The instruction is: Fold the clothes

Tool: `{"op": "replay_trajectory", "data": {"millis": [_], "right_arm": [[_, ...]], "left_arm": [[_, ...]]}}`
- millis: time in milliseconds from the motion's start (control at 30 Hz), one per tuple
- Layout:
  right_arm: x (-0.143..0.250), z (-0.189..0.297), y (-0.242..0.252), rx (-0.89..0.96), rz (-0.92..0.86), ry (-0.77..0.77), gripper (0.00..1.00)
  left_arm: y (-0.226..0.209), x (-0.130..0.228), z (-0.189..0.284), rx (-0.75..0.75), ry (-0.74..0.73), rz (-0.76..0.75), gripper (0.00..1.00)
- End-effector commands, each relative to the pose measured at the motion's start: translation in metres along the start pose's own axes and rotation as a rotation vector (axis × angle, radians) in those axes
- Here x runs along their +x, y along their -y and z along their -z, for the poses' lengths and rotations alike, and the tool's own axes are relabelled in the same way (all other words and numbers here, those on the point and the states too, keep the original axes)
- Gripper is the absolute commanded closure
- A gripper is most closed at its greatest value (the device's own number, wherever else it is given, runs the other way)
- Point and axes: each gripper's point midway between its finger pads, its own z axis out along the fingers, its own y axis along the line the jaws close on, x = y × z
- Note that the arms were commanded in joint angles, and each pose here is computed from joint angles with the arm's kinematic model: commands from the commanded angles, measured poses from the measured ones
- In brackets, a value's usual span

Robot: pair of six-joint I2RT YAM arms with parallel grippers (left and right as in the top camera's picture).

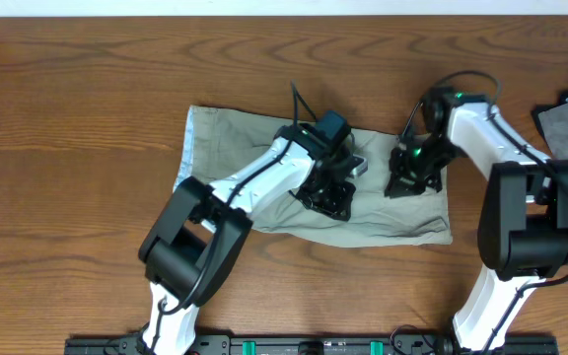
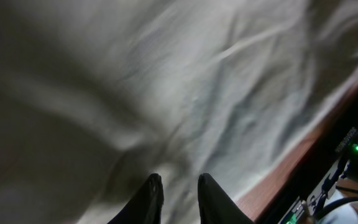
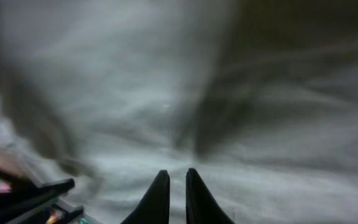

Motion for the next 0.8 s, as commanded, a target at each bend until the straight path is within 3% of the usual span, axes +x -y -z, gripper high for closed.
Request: {"op": "replay_trajectory", "data": {"millis": [0,233,600,667,767], "right_arm": [[0.004,-0.019,0.011,0.024,-0.115,-0.003,0.89],[-0.031,-0.031,0.024,-0.06,-0.344,0.148,0.92],[-0.111,0.032,0.049,-0.39,-0.467,0.416,0.92],[-0.124,0.049,0.048,-0.464,-0.394,0.475,0.92],[-0.131,0.084,0.028,-0.629,-0.093,0.568,0.91]], "left_arm": [[-0.005,0.002,0.005,0.026,-0.004,0.074,0.78],[-0.015,0.009,0.0,-0.033,-0.026,0.083,0.79],[-0.018,0.013,-0.001,-0.053,-0.038,0.088,0.8],[-0.018,0.013,-0.001,-0.052,-0.038,0.089,0.86],[-0.02,0.009,0.006,-0.051,-0.02,0.095,0.87]]}}
